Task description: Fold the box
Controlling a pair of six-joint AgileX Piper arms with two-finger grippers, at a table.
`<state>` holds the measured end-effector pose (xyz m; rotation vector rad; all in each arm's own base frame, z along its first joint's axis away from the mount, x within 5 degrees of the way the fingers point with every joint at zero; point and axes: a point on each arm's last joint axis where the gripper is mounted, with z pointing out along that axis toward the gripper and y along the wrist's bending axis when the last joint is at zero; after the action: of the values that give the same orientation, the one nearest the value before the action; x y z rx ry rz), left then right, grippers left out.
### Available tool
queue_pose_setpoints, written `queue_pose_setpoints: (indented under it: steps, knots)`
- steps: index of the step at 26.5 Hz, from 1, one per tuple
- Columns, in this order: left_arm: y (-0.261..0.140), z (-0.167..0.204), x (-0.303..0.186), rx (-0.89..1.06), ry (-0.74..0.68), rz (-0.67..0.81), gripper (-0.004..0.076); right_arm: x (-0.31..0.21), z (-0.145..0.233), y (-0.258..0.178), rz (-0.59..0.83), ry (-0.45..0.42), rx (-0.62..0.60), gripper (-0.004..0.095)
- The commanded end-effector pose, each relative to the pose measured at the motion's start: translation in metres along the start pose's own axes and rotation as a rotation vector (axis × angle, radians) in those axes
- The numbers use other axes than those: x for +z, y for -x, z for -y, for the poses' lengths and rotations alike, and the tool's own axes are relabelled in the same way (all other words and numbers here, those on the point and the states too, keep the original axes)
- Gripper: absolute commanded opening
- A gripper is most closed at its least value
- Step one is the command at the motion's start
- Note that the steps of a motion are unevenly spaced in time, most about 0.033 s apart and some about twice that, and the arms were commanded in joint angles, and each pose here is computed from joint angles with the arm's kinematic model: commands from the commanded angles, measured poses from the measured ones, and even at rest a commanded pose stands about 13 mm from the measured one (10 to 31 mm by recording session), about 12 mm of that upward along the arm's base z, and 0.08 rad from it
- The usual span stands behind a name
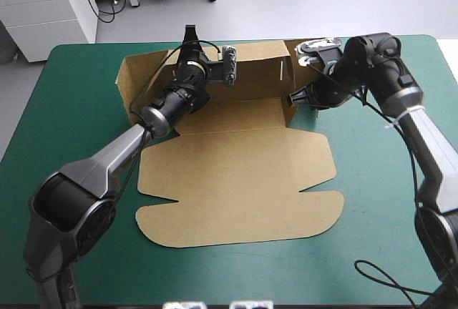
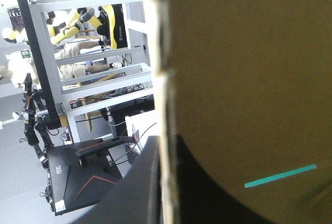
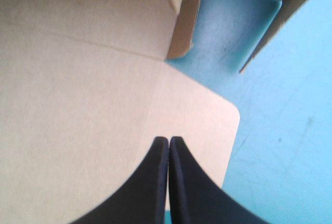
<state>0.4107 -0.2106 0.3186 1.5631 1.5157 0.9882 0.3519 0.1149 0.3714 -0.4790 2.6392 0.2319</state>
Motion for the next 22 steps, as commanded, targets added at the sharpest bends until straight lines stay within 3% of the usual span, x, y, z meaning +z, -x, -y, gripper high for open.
queue_pose_setpoints:
  steps: [1, 5, 12, 22]
  knots:
    - [-0.006, -0.014, -0.015, -0.041, 0.019, -0.016, -0.0008, -0.038, -0.007, -0.026, 0.054, 0.02, -0.042, 0.0]
    - [-0.006, -0.014, -0.015, -0.041, 0.016, -0.021, -0.0008, -0.069, -0.014, -0.055, 0.194, 0.04, -0.033, 0.0]
    - [-0.006, -0.014, -0.015, -0.041, 0.017, -0.02, -0.0008, -0.126, -0.016, -0.066, 0.512, -0.032, -0.033, 0.0]
    - [-0.007, -0.014, -0.015, -0.041, 0.012, -0.029, -0.0008, -0.098, -0.01, -0.026, 0.585, -0.024, 0.012, 0.0]
